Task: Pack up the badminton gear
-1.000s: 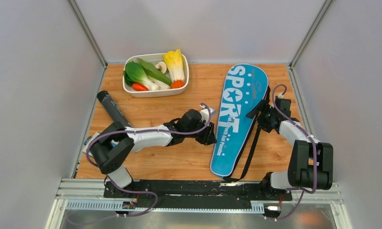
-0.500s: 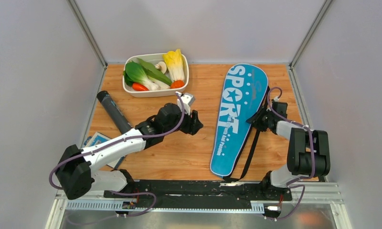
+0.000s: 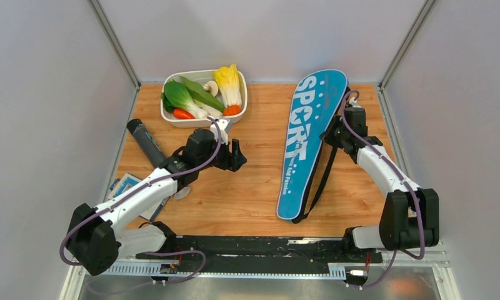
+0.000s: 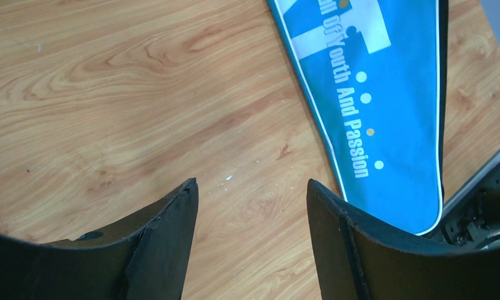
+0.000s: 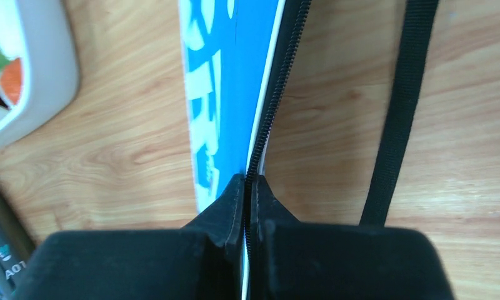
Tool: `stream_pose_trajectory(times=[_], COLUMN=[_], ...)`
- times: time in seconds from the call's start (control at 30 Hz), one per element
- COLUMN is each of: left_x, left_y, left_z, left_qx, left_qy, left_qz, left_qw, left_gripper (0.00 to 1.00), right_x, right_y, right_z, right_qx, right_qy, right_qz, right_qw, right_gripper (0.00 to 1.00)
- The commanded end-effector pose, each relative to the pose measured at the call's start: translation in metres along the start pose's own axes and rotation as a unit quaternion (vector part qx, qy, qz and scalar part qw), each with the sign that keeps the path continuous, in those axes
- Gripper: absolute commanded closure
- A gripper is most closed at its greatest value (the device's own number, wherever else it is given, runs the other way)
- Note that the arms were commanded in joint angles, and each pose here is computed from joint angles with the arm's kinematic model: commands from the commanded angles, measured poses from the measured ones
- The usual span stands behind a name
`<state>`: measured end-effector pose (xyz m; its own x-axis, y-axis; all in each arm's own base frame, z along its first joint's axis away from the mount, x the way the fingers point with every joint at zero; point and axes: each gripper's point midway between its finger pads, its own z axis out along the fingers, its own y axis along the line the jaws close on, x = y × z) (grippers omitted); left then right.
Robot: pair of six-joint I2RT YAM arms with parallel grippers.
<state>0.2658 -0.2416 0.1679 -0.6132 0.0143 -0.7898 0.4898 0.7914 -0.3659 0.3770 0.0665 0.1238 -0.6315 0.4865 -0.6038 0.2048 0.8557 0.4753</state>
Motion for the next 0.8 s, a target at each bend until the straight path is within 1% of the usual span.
stream_pose_trajectory(times=[0.0, 0.03, 0.07, 0.1, 0.13, 0.17, 0.2, 0.23, 0.27, 0.3, 0.47, 0.57, 0.67, 0.77], left_x=[-0.010, -0.004, -0.006, -0.002, -0.006, -0.003, -0.001, -0.001, 0.006, 0.008, 0.052, 0.066, 0.071, 0.072], left_y=[-0.031, -0.041, -0.050, -0.059, -0.084, -0.081, -0.097, -0.102, -0.116, -0.119, -0.151, -0.148, -0.131, -0.120], left_z=[-0.005, -0.006, -0.006, -0.009, -0.016, -0.016, -0.019, -0.020, -0.020, -0.020, -0.012, -0.002, 0.012, 0.020], left_qx=[0.056, 0.058, 0.061, 0.051, 0.074, 0.056, 0.078, 0.079, 0.095, 0.091, 0.095, 0.058, -0.006, -0.038], left_qy=[-0.026, -0.031, -0.048, -0.062, -0.093, -0.107, -0.129, -0.139, -0.145, -0.151, -0.155, -0.140, -0.131, -0.142], left_qz=[0.063, 0.099, 0.120, 0.162, 0.185, 0.209, 0.218, 0.224, 0.229, 0.234, 0.296, 0.326, 0.348, 0.364], left_qw=[0.996, 0.993, 0.990, 0.984, 0.975, 0.970, 0.964, 0.961, 0.958, 0.956, 0.938, 0.933, 0.928, 0.919], left_gripper=[0.30, 0.30, 0.30, 0.30, 0.30, 0.29, 0.29, 0.28, 0.28, 0.28, 0.27, 0.26, 0.25, 0.24], right_x=[-0.016, -0.012, -0.009, -0.005, -0.002, 0.001, 0.005, 0.009, 0.012, 0.015, 0.030, 0.037, 0.040, 0.040], right_y=[0.034, 0.043, 0.050, 0.057, 0.063, 0.070, 0.075, 0.080, 0.085, 0.088, 0.097, 0.100, 0.103, 0.104], right_z=[-0.027, -0.029, -0.029, -0.029, -0.028, -0.027, -0.025, -0.023, -0.022, -0.021, -0.015, -0.016, -0.019, -0.020], right_qx=[0.045, 0.044, 0.040, 0.037, 0.034, 0.026, 0.019, 0.013, 0.010, 0.012, 0.034, 0.041, 0.041, 0.038], right_qy=[-0.046, -0.044, -0.040, -0.034, -0.028, -0.017, -0.006, 0.006, 0.013, 0.019, 0.056, 0.063, 0.062, 0.062], right_qz=[0.029, 0.039, 0.051, 0.065, 0.080, 0.097, 0.114, 0.134, 0.151, 0.169, 0.222, 0.240, 0.249, 0.257], right_qw=[0.998, 0.997, 0.997, 0.997, 0.996, 0.995, 0.993, 0.991, 0.988, 0.985, 0.973, 0.968, 0.966, 0.964], right_gripper=[1.00, 1.00, 1.00, 1.00, 1.00, 1.00, 1.00, 1.00, 1.00, 1.00, 1.00, 1.00, 1.00, 1.00])
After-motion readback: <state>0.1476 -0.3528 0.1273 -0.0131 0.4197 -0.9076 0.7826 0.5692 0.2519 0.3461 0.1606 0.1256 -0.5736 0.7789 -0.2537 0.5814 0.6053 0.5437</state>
